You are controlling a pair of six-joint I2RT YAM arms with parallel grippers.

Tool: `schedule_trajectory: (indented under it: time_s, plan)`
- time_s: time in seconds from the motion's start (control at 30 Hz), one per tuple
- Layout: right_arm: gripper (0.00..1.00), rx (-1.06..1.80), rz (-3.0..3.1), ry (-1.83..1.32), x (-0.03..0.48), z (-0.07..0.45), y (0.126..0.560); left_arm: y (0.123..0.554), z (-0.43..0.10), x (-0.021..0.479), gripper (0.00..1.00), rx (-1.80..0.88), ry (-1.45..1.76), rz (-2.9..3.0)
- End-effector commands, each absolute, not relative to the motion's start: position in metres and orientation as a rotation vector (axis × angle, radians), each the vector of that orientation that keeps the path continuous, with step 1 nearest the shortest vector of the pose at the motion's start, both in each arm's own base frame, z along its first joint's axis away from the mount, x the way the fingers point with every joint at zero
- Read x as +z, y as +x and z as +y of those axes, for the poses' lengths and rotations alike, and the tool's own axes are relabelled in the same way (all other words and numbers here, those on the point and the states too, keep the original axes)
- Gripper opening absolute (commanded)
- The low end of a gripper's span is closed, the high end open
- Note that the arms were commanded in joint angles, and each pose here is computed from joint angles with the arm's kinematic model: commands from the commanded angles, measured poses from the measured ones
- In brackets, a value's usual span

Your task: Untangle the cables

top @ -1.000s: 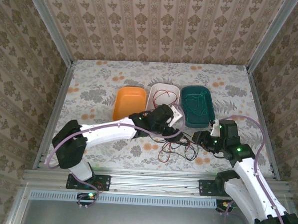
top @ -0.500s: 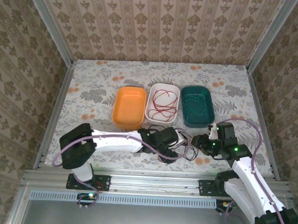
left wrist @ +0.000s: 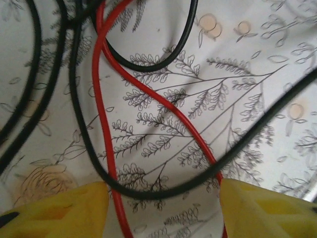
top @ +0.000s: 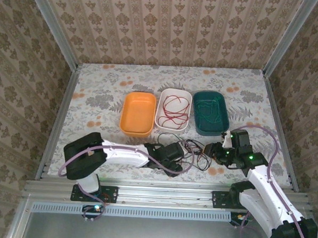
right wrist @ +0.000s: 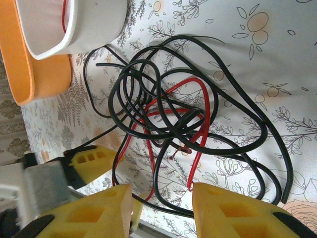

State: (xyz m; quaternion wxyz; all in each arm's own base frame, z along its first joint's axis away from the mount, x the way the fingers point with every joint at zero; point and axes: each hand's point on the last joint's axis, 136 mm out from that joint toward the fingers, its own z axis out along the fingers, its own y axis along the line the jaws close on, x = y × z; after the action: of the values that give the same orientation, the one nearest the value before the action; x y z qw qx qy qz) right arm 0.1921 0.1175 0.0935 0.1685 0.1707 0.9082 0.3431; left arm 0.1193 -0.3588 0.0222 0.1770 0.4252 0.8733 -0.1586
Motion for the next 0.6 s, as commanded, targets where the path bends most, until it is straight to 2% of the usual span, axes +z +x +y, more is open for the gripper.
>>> schedule_trajectory:
  time_s: [0.0,0.07,0.23,0.3,0.4,0.57]
  plan:
    - [0.41,1.011,2.581,0.428,0.1,0.123,0.188,0.128,-0.364,0.022,0.54,-0.439,1.158,2.485]
    - [0.45,1.029,2.584,0.417,0.098,0.126,0.186,0.126,-0.359,0.017,0.46,-0.42,1.157,2.506]
    - [0.56,1.011,2.633,0.397,0.082,0.132,0.182,0.124,-0.355,0.013,0.09,-0.414,1.157,2.514]
    - [0.59,0.996,2.663,0.394,0.074,0.136,0.181,0.125,-0.356,0.02,0.0,-0.425,1.152,2.49]
    - [0.6,0.951,2.718,0.369,0.061,0.143,0.179,0.13,-0.36,0.044,0.0,-0.431,1.149,2.42]
    - [0.58,0.806,2.808,0.434,0.037,0.136,0.18,0.134,-0.37,0.123,0.0,-0.519,1.169,2.237]
